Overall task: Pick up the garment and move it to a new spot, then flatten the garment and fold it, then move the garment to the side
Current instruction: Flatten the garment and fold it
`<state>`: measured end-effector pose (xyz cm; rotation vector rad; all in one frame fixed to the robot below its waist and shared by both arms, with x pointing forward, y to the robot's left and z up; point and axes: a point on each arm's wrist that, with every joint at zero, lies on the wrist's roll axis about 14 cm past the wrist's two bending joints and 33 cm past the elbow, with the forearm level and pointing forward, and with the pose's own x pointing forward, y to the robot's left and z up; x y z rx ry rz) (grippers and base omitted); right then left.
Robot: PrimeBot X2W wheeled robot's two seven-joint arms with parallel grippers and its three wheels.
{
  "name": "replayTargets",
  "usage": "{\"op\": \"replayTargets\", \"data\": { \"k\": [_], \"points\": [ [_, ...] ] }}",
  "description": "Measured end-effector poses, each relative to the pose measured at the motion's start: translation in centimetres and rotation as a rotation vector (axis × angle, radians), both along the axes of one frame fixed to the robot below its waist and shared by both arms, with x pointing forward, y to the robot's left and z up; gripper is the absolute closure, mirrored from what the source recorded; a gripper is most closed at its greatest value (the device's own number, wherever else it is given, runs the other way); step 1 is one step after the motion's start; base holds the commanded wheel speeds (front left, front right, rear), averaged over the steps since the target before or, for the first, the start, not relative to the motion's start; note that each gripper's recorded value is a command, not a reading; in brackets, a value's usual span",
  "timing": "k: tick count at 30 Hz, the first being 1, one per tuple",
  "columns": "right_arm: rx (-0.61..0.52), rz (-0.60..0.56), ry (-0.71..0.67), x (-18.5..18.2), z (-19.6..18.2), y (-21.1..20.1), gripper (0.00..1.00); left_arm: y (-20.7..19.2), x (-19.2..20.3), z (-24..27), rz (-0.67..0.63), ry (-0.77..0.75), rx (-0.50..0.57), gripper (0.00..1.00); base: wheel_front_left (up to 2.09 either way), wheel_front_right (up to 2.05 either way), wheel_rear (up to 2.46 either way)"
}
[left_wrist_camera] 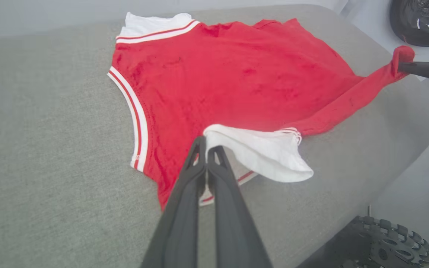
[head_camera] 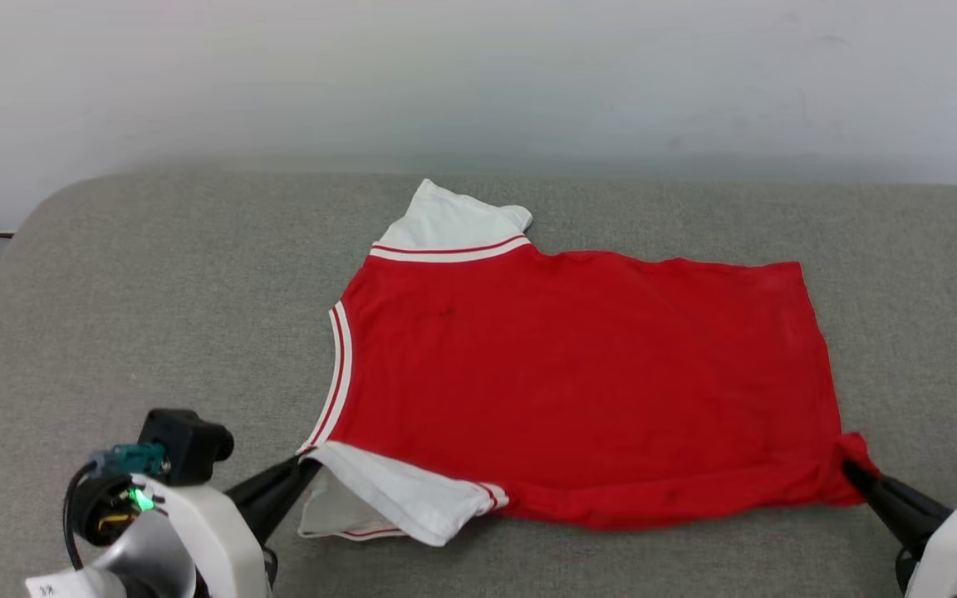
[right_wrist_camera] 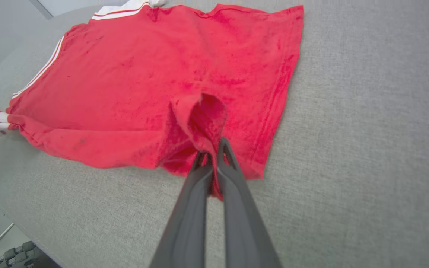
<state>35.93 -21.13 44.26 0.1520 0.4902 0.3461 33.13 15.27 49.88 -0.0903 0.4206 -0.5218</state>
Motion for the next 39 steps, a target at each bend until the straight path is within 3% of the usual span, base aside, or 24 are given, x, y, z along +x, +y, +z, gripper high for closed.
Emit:
{"op": "replayTargets", "data": {
  "k": [13,29,30,31,32,39],
  "points": [
    [-0.027,-0.043,0.059,3.7,-2.1,0.0,1.0,0.8,8.1,-2.2,0.026,0.018,0.106,1.0,0.0,0.0,0.0],
    [-0.104,-0.08,0.156,4.6,-5.5,-0.9,1.0,1.6,12.1,-7.8,0.026,0.111,0.238,1.0,0.0,0.0,0.0],
    [-0.101,-0.086,0.165,4.6,-5.6,-0.9,0.03,1.6,12.3,-8.0,0.03,0.108,0.238,0.73,0.0,0.0,0.0],
    [-0.103,-0.089,0.172,4.6,-5.7,-0.9,0.0,1.6,12.4,-8.1,0.034,0.108,0.238,0.12,0.0,0.0,0.0],
    [-0.112,-0.09,0.172,4.6,-5.8,-1.0,0.0,1.7,12.4,-8.2,0.036,0.105,0.25,0.0,0.0,0.0,0.0],
    [-0.13,-0.112,0.119,4.8,-4.3,-1.4,0.0,1.8,12.8,-6.7,0.098,0.018,0.215,0.0,0.0,0.0,0.0]
  ]
}}
